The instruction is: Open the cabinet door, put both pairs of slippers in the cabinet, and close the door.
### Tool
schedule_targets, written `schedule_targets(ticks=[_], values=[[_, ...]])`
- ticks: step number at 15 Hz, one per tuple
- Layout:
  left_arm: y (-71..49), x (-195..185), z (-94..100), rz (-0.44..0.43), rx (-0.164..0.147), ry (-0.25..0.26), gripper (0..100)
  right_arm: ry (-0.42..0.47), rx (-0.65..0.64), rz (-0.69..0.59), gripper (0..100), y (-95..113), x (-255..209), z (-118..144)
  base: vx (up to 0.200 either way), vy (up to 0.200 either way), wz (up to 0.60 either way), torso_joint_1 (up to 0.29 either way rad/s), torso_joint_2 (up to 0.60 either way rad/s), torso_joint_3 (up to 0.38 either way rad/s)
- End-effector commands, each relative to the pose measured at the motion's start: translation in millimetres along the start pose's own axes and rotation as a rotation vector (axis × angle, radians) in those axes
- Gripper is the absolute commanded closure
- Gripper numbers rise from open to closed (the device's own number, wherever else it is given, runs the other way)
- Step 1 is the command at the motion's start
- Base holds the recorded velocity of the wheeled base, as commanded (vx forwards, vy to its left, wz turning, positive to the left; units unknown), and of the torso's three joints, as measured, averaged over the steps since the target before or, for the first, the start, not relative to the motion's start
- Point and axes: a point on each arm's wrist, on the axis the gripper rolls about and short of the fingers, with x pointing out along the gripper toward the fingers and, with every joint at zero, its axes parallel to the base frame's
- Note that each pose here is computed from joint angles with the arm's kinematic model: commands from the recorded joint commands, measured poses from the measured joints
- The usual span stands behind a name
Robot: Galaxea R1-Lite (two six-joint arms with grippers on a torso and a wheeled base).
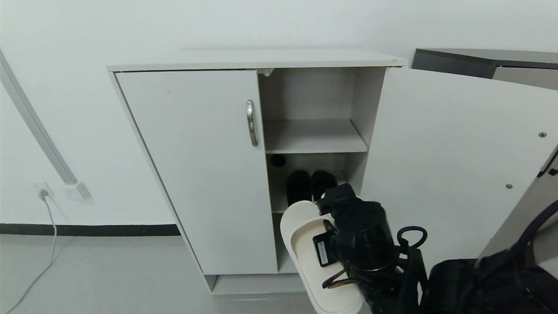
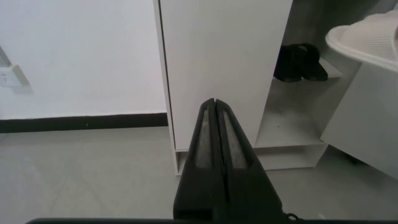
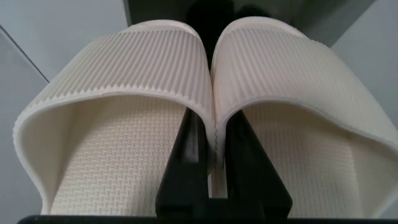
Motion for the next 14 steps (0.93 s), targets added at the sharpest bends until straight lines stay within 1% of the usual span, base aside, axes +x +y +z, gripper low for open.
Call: schedule_targets(ticks=[1, 3, 4, 8, 12, 14], values=[[0.0, 0.1, -0.1, 0.001, 0.000, 0.002, 100, -0.038, 0.092, -0.034, 100, 11.7, -15.2, 41.8, 0.000, 0.000, 0.00, 0.000, 0.00, 0.000], [0.0, 0.1, -0.1, 0.000, 0.000, 0.002, 100, -0.085, 0.152, -0.151, 100, 12.3, -19.0, 74.0, 0.000, 0.000, 0.00, 0.000, 0.00, 0.000], [0.0, 0.1, -0.1, 0.001, 0.000, 0.002, 100, -0.101, 0.168, -0.159, 100, 11.4, -17.9, 81.8, 0.000, 0.000, 0.00, 0.000, 0.00, 0.000], [0.0, 0.1, -0.1, 0.001, 0.000, 0.002, 100, -0.105, 0.172, -0.177, 100, 6.6, -13.6, 85.2, 0.000, 0.000, 0.00, 0.000, 0.00, 0.000], [0.0, 0.2, -0.5, 0.004, 0.005, 0.003, 100, -0.113, 0.168, -0.180, 100, 6.6, -10.8, 88.9, 0.000, 0.000, 0.00, 0.000, 0.00, 0.000], [0.0, 0.1, -0.1, 0.003, 0.000, 0.002, 100, -0.110, 0.166, -0.182, 100, 6.4, -10.0, 88.1, 0.000, 0.000, 0.00, 0.000, 0.00, 0.000]])
